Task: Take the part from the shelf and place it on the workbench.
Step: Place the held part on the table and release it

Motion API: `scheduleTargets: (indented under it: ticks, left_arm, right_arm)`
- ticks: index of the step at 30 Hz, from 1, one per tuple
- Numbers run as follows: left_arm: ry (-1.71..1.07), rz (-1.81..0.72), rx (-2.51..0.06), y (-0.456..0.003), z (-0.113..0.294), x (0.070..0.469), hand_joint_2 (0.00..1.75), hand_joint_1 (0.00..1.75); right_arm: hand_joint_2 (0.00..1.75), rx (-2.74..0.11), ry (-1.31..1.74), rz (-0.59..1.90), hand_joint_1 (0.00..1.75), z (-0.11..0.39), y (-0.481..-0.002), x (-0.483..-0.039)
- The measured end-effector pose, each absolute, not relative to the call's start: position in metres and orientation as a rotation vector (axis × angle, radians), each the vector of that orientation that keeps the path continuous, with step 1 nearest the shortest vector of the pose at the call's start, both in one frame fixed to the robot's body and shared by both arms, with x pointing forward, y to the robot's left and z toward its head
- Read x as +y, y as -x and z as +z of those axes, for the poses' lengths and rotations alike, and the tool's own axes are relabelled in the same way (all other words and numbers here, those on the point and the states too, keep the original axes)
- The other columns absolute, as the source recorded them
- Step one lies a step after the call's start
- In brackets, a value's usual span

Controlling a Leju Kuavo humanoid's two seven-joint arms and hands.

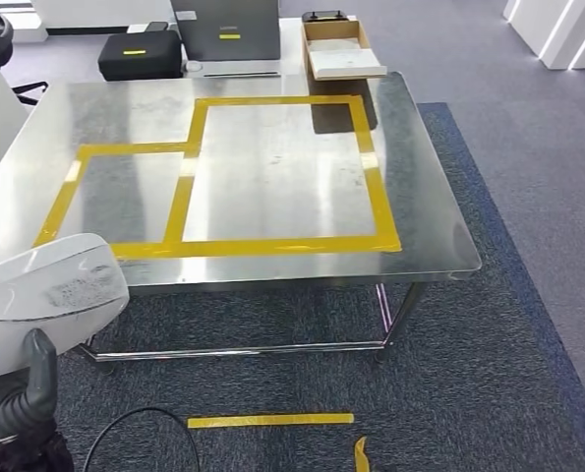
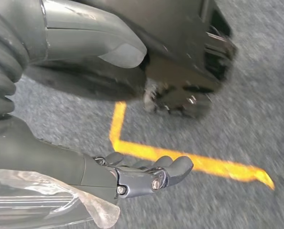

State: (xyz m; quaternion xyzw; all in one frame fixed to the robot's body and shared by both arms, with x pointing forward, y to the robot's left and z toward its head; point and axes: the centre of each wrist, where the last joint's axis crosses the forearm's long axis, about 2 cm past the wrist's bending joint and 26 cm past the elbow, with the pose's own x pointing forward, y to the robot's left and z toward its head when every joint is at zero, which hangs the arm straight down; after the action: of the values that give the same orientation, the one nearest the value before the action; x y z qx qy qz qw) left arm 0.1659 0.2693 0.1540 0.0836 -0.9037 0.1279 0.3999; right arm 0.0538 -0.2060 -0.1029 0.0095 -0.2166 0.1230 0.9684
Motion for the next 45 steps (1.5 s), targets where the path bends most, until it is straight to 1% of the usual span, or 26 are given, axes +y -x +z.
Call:
scheduleTargets:
  ticks: [33, 38, 41, 45]
  left_arm:
    - [-0.219, 0.321, -2.289, -0.166, 0.155, 0.269, 1.75, 1.75]
    - [-0.237, 0.31, -2.298, -0.167, 0.156, 0.269, 1.75, 1.75]
    - [-0.382, 0.214, -2.297, -0.167, 0.157, 0.271, 1.75, 1.75]
    - [-0.862, -0.088, -2.244, -0.17, 0.156, 0.281, 1.75, 1.75]
  right_arm:
    - [1.75, -0.44, -0.034, 0.243, 0.0, -0.102, -0.052, -0.201]
    - [1.75, -0.435, -0.031, 0.242, 0.0, -0.101, -0.057, -0.2]
    - [1.75, -0.43, -0.032, 0.244, 0.0, -0.101, -0.057, -0.199]
    - [1.75, -0.436, -0.037, 0.248, 0.0, -0.101, -0.057, -0.199]
